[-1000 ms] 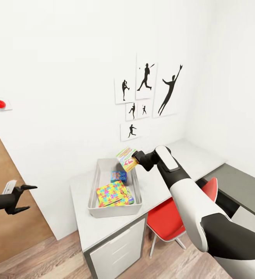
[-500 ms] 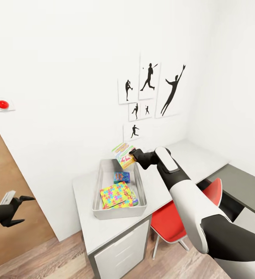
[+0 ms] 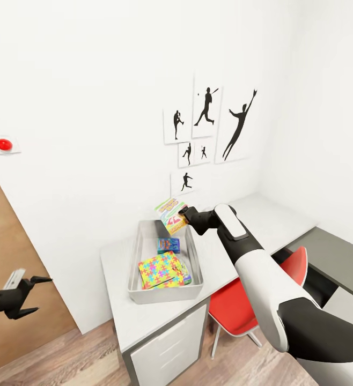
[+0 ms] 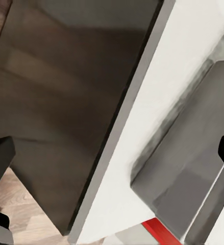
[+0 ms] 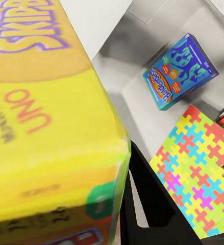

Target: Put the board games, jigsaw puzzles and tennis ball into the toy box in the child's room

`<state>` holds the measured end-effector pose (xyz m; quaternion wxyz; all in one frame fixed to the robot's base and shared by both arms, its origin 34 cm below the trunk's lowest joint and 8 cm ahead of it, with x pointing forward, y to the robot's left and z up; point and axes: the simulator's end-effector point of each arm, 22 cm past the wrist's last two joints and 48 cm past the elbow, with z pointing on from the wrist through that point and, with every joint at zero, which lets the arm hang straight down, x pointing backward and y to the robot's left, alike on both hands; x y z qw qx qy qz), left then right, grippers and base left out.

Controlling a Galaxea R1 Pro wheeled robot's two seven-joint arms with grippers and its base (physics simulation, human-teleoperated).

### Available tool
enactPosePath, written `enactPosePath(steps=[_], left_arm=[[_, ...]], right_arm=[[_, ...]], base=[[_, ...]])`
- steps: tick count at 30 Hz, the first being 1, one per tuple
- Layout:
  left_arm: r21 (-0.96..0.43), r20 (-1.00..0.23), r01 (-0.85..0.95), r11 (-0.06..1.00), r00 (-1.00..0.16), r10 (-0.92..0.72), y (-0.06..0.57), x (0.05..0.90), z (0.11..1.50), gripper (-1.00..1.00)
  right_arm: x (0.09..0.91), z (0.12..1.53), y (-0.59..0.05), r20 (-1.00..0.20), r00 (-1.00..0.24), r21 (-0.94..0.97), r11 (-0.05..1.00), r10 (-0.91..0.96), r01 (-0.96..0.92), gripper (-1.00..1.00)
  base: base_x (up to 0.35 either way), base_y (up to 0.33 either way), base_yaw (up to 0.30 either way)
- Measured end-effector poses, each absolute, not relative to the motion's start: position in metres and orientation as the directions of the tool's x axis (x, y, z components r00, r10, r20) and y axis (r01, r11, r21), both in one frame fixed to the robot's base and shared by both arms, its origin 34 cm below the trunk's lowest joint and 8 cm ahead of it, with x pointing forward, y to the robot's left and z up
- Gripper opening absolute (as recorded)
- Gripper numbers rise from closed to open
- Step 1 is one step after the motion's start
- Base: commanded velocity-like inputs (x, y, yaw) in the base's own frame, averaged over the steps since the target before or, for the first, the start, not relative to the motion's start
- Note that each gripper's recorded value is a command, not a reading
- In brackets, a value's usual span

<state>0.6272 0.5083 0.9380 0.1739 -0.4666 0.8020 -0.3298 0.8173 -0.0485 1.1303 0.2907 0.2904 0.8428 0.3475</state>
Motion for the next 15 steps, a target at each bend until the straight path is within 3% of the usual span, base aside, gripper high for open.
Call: enactPosePath(steps=[4,15], left_arm=[[-0.675,-0.040,-0.609,0.417,-0.534,-0.845,0.515,0.626,0.933,1.00],[-0.736,-0.163,-0.482,0.475,-0.555,-0.816,0.524,0.633,0.946,1.00]], right_arm=[[0.817,1.130,-0.048,-0.288,-0.663,0.755,0.590,0.692,0.288,-1.00],[0.817,1.139,-0.044,-0.291,-0.663,0.772,0.579,0.689,0.263,-1.00]], base=[[0.000,0.000,0.000],[-0.051,0.000,0.000]])
